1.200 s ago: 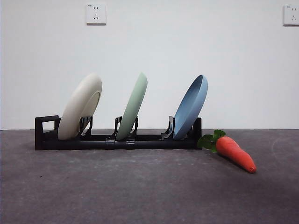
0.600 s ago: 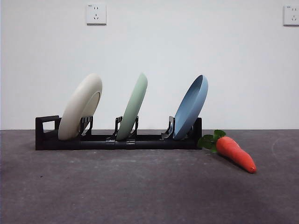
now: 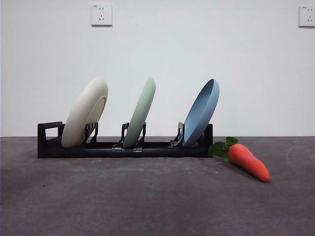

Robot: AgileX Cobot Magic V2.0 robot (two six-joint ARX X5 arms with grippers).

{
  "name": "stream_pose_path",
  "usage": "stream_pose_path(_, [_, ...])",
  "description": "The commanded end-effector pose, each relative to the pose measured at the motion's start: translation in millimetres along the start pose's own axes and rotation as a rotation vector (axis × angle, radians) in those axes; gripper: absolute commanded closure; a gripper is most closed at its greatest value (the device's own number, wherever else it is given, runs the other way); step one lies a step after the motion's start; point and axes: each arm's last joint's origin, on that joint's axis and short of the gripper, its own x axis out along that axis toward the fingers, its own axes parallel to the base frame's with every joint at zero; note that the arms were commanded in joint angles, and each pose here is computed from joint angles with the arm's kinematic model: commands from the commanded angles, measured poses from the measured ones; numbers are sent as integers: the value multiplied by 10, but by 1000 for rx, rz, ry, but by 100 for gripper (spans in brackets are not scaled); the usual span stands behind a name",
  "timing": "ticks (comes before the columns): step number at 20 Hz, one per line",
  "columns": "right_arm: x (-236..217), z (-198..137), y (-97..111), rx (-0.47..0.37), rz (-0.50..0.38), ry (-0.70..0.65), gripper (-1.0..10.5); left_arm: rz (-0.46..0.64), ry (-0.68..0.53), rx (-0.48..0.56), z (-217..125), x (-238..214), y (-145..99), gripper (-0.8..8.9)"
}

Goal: Take the green plate from the plate rack,put the plate on the table,take the carrot from the table,put the carrot in the plate

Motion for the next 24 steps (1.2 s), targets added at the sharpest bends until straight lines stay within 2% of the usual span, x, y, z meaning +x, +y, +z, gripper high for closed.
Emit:
stream_pose_path(1, [-13,30,45,-47,140,34,958,-58,40,64,52,-30,-42,822])
stream_pose_path(2, [-6,28,50,-44,176,43,957,-73,52,67,68,-46,-58,822])
stream_pose_path(6, [1,26,45,-39,173,51,935,-69,58,72,91,-71,-78,804])
stream_pose_path(7, [1,26,45,-39,172,51,879,-68,62,67,87,-71,-77,718])
stream_pose_path(9, [1,26,44,-39,168,52,610,-67,63,61,86,-71,-78,377])
stream_pose_path(10, [1,26,44,-39,168,52,483,-67,62,61,87,-71,-78,294])
stream_pose_path(11, [1,26,44,-38,168,52,406,-67,62,61,87,-71,-77,293])
stream_pose_path(17, [4,27,42,-34,168,53,407,-70,66,31,219,8,-23,293])
stream_pose_path(20, [5,28,41,-34,168,53,408,-86,69,42,476,69,-7,293])
stream_pose_path(24, [5,28,40,-34,165,53,409,-157,32,120,932,257,-29,294])
